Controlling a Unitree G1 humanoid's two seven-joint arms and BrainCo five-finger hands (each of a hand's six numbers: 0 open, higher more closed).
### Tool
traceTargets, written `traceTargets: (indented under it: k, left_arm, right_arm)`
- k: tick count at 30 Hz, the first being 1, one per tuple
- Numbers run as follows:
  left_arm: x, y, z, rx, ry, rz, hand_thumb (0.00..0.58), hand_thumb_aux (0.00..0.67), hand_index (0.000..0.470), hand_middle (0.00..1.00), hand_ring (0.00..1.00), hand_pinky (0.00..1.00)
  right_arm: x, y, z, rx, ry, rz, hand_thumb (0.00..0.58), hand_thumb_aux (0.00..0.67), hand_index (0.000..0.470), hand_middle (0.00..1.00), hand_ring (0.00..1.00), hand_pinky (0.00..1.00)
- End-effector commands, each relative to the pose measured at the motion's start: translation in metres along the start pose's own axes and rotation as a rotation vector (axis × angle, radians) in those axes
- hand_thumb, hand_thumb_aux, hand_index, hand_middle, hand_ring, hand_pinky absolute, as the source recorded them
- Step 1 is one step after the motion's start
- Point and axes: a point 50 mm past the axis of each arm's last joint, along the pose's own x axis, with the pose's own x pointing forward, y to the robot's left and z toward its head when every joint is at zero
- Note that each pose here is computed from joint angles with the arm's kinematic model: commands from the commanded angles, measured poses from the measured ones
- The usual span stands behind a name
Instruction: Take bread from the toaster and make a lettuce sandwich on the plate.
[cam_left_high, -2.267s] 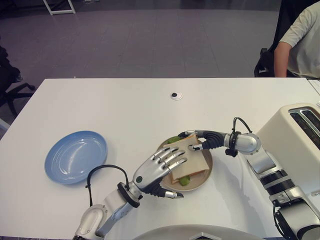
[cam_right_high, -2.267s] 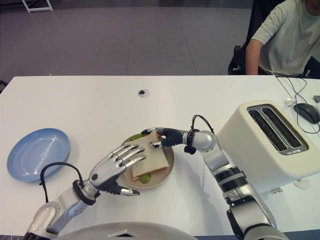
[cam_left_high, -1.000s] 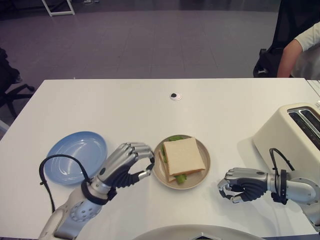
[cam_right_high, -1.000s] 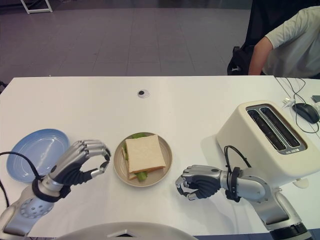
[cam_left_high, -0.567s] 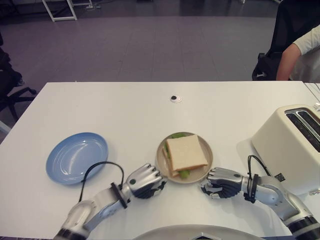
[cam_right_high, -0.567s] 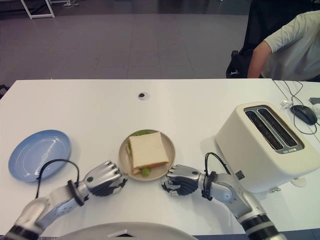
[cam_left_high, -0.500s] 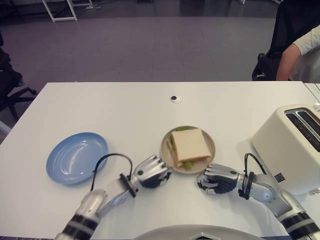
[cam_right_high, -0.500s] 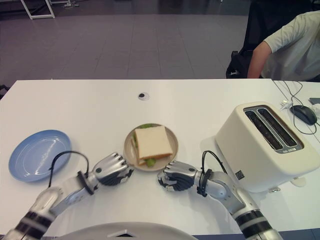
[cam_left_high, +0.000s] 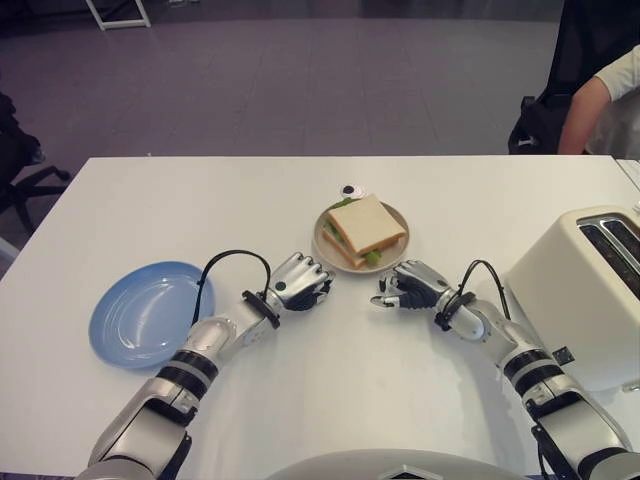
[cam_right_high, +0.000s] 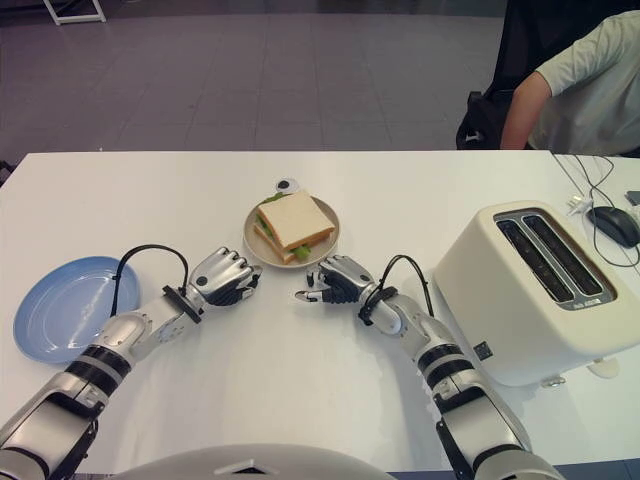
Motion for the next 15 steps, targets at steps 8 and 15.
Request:
traceTargets:
  k: [8, 15]
  left_arm:
    - [-0.047, 0.053, 0.067, -1.208, -0.025, 0.581, 0.0, 0.0, 0.0, 0.41, 0.41, 0.41]
    - [-0.052, 0.051, 0.055, -1.384, -0.066, 0.62, 0.0, 0.0, 0.0, 0.0, 0.0, 0.0]
  right_arm:
    - [-0.057, -0.024, 0.048, 0.886, -0.44, -0.121, 0.0, 0.0, 0.0, 0.1, 0.1, 0.1]
    - [-0.067, -0.037, 0.046, 1.16, -0.586, -0.129, 0.0, 0.0, 0.0, 0.0, 0.0, 0.0]
